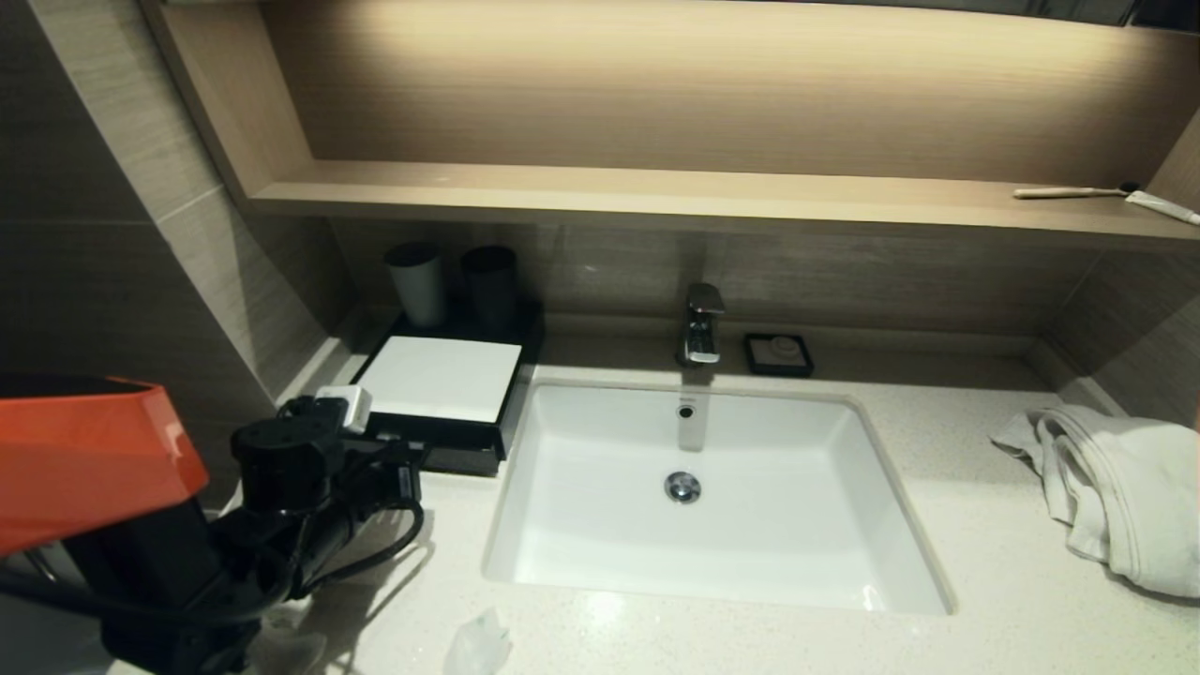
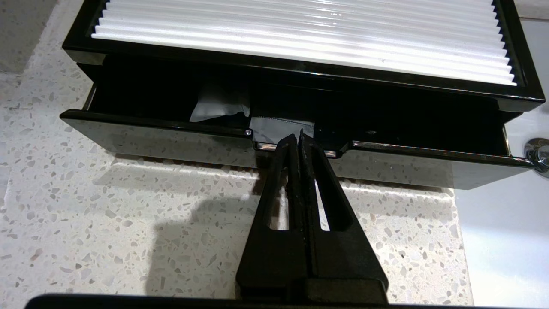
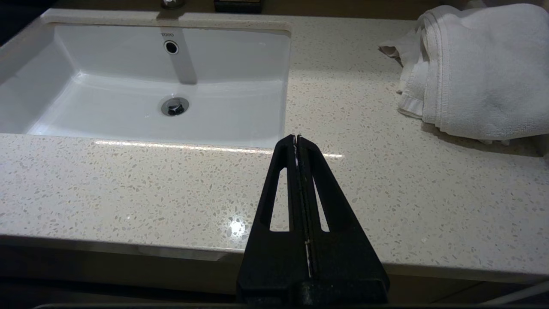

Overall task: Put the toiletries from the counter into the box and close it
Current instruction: Open the drawer

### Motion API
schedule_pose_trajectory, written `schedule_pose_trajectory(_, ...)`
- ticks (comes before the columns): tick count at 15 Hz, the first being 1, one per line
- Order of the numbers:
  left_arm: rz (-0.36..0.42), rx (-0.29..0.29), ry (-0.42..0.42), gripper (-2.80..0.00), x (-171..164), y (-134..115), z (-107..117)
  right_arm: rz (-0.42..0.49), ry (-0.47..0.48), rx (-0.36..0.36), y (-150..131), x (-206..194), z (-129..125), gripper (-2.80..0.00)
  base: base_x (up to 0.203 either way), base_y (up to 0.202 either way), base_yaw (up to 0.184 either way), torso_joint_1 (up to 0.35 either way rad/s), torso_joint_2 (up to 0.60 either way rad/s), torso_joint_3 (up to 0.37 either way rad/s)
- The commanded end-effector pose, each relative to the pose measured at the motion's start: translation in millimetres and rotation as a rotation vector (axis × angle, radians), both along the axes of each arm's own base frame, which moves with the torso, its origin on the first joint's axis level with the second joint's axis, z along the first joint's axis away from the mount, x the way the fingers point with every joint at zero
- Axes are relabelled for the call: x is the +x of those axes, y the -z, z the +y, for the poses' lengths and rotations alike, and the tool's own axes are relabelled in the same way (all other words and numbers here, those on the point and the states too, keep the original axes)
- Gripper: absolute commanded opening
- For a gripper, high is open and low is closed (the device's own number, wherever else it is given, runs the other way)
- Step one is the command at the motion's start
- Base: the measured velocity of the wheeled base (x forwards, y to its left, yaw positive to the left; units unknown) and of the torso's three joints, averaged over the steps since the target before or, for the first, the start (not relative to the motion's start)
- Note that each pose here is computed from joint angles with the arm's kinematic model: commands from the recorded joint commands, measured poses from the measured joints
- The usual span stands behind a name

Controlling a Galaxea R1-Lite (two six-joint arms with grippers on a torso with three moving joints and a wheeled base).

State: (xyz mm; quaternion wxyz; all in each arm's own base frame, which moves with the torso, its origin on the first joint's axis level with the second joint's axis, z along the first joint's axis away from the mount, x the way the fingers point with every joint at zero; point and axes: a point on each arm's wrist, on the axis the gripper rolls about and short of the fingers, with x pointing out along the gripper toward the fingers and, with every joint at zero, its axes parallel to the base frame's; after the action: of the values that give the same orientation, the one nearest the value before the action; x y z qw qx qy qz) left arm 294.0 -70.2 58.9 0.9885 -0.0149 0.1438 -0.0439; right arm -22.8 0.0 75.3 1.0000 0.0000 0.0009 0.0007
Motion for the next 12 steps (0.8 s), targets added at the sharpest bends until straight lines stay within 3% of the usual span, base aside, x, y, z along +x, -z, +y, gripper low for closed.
schedule_pose_trajectory(1,-0.007,-0.002,-0.002,-2.8,2,0,-1,0.0,0.0,0.0,0,0,0,-2.8,0.0,0.0,0.0,0.0,0.0,0.0)
schedule_pose_trajectory(12,-0.017,0.0,-0.001,-2.8,13,4,-3,0.0,0.0,0.0,0,0,0,-2.8,0.0,0.0,0.0,0.0,0.0,0.0)
